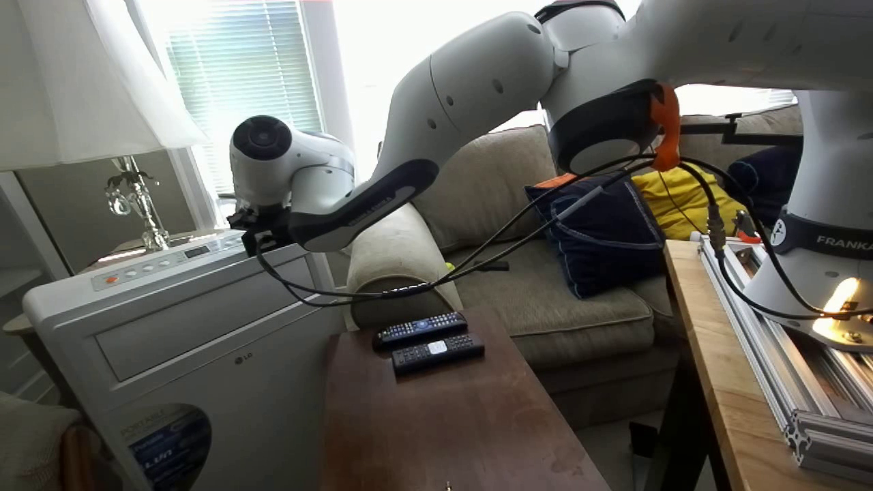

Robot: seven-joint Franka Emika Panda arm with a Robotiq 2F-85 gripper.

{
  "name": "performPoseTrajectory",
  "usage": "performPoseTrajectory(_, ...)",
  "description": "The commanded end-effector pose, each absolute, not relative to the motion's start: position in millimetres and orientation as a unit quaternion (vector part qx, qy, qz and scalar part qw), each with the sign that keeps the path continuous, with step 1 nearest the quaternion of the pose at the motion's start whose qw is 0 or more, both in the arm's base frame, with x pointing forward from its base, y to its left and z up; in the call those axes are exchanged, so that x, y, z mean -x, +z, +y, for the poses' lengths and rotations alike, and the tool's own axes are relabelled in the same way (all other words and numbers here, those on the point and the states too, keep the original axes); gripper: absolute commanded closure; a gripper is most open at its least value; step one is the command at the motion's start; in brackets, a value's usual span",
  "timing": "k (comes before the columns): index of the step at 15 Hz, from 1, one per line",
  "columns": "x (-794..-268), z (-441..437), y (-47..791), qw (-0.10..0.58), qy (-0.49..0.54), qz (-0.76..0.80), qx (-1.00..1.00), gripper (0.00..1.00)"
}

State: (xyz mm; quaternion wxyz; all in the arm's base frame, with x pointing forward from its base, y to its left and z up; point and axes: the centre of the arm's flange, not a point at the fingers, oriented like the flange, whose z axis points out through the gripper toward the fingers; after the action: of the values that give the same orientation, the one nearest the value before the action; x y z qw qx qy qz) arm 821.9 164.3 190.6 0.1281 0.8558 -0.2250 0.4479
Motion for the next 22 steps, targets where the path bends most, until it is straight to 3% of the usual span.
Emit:
performPoseTrajectory(1, -837, 169, 178, 0.131, 0.445, -0.231, -0.855, 1.00)
performPoseTrajectory(22, -847, 175, 184, 0.121, 0.480, -0.225, -0.840, 1.00)
